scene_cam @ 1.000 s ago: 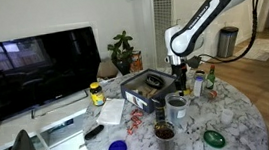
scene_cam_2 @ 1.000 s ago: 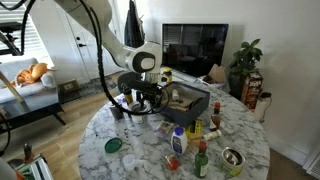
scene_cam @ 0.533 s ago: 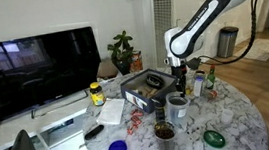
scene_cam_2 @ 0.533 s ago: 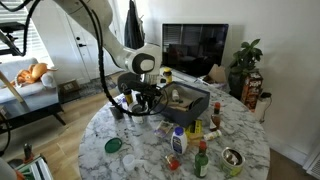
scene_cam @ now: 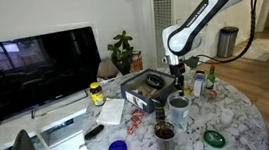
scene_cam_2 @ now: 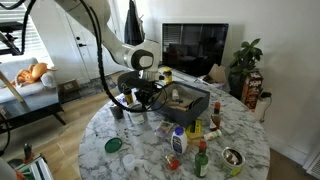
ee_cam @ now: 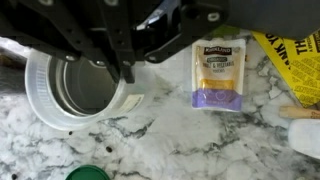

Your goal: Take the metal cup out of the jar then put the flashlight into the jar

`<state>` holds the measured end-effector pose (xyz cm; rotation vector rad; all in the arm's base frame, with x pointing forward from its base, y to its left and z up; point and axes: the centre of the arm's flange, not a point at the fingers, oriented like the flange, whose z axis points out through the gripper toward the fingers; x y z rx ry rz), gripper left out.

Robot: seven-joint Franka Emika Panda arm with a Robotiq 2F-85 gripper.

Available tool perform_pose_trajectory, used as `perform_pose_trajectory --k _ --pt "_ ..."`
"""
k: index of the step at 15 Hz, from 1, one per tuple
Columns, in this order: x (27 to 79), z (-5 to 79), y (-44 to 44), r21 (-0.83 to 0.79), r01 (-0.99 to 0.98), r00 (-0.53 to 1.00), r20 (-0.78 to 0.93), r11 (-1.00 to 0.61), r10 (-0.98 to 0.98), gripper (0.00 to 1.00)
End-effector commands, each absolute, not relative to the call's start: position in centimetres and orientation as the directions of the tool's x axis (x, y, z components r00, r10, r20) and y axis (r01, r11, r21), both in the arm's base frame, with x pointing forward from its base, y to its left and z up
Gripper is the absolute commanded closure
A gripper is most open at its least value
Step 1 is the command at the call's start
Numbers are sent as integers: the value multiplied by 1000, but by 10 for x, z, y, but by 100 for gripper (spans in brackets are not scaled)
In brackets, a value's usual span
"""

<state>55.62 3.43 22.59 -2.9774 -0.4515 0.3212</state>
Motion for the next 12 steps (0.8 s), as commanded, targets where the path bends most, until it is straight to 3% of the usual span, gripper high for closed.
perform_pose_trajectory --k 1,3,7,12 --pt "553 239 43 -159 294 918 -227 -942 325 99" --pt "551 241 47 -154 285 913 -256 -946 316 95" --pt "549 243 50 -143 259 905 -310 -955 291 99" --pt "545 258 64 13 157 912 -386 -987 140 99"
